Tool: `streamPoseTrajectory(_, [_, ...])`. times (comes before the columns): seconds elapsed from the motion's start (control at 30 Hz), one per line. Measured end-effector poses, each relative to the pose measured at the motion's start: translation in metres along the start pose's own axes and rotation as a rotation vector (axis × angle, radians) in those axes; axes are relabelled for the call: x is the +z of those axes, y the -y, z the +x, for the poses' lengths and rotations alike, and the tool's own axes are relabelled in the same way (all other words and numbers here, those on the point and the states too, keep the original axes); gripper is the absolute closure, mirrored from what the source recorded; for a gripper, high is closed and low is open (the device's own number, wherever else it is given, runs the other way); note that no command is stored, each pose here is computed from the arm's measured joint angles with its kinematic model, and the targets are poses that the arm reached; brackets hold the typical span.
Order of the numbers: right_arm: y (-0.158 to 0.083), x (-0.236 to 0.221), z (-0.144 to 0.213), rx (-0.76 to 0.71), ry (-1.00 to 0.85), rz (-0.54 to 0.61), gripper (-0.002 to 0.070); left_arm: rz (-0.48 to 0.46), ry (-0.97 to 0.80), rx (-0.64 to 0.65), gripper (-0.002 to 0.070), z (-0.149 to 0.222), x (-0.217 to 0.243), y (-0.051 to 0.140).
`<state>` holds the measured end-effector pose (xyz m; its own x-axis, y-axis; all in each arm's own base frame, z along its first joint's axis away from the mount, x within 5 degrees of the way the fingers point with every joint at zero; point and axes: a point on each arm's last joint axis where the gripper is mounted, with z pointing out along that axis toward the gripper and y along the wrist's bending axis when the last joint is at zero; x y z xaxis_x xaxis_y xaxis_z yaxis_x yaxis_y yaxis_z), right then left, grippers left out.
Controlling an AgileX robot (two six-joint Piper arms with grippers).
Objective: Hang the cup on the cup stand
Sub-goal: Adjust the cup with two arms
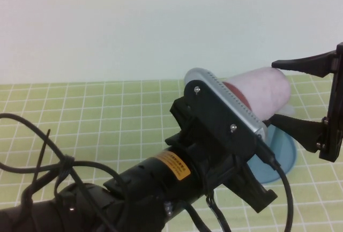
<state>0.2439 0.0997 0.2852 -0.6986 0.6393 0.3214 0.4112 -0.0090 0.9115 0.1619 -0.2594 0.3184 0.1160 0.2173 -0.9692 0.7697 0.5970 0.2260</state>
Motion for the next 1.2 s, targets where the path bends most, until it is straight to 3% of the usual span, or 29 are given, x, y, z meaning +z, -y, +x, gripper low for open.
streamPoseTrajectory(0.43, [0.001,0.000,-0.001,-0.049,0.008,0.006,-0.0014,0.043,-0.062,0.003,0.0674,0.008,0.008,0.006])
streamPoseTrajectory(0.6, [0.002,0.000,-0.001,-0.054,0.008,0.010,0.0103,0.043,-0.062,0.003,0.0673,0.008,0.008,0.006])
streamPoseTrajectory(0.7, [0.003,0.000,-0.001,-0.061,0.008,0.013,0.0135,0.043,-0.062,0.003,0.0671,0.008,0.008,0.006])
streamPoseTrajectory(0.97, [0.003,0.000,-0.001,-0.114,0.008,0.013,0.0144,0.031,-0.061,-0.038,0.0506,0.004,0.004,0.003])
streamPoseTrajectory(1.2, [0.001,-0.001,-0.002,-0.183,0.012,-0.003,0.0145,0.013,-0.054,-0.103,0.0487,-0.010,-0.014,-0.005])
